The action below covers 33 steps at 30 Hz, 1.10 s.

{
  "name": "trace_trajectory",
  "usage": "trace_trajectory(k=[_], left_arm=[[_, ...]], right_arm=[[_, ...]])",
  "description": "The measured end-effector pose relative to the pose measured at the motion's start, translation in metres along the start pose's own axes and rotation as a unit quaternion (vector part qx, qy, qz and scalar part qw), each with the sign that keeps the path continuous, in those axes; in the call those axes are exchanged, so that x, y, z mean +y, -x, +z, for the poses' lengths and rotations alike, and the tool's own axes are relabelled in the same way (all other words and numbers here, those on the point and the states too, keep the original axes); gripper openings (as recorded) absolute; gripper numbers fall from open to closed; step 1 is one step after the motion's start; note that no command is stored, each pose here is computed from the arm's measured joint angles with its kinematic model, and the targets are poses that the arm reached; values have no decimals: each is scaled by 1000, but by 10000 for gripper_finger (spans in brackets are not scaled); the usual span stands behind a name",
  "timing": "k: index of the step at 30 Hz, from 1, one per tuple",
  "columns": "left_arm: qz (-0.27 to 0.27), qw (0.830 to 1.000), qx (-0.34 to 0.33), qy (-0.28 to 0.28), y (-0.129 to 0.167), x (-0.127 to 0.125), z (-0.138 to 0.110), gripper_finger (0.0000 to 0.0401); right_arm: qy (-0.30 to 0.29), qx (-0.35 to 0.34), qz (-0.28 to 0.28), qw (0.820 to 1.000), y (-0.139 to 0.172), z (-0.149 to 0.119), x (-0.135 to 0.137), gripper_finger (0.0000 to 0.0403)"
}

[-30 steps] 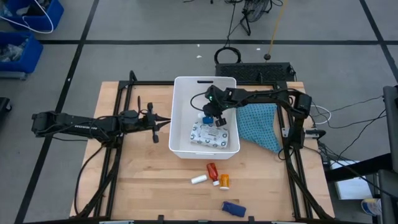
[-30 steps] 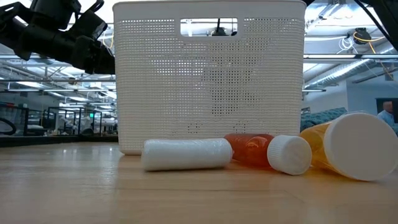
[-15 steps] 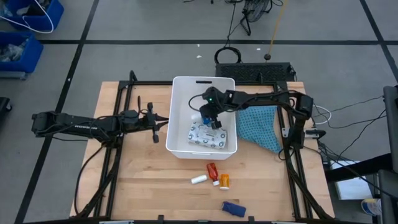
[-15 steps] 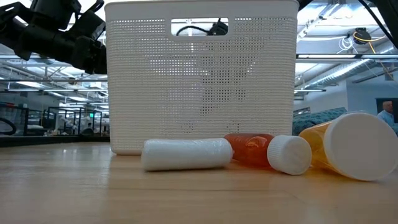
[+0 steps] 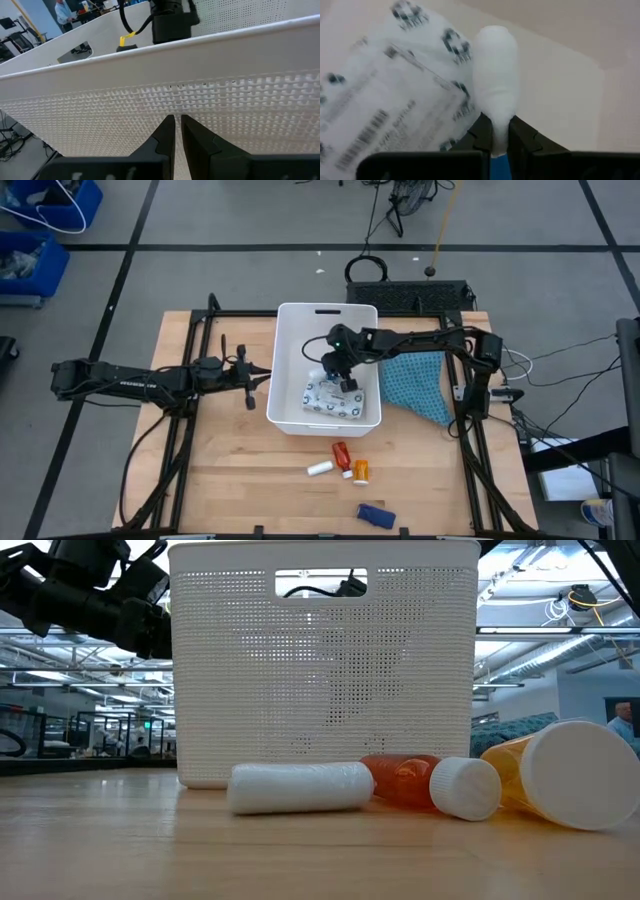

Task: Pick & place medical supplies in basket/bin
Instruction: Put the right white rolled gauze into the white bin, then adjust the white bin

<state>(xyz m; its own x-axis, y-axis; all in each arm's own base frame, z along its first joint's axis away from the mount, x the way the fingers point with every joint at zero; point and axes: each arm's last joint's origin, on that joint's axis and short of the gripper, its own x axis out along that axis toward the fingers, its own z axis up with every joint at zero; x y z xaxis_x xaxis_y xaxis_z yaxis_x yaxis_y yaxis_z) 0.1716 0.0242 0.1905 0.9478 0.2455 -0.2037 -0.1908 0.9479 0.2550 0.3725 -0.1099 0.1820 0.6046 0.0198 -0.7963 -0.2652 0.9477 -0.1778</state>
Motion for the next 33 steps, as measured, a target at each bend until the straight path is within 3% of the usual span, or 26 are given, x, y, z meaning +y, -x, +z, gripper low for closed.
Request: trace_trajectory(k=[12, 23, 33], left_arm=[[0, 1000, 0, 0, 0, 0, 0, 37], [-1, 1000, 0, 0, 0, 0, 0, 37], [-1, 1000, 0, 0, 0, 0, 0, 37]], right_arm=[[-20, 17, -10, 1000, -6, -5, 1, 30], [-32, -14, -31, 999, 3, 3, -2, 160], [-9, -44, -66, 997, 29, 19, 3, 198]])
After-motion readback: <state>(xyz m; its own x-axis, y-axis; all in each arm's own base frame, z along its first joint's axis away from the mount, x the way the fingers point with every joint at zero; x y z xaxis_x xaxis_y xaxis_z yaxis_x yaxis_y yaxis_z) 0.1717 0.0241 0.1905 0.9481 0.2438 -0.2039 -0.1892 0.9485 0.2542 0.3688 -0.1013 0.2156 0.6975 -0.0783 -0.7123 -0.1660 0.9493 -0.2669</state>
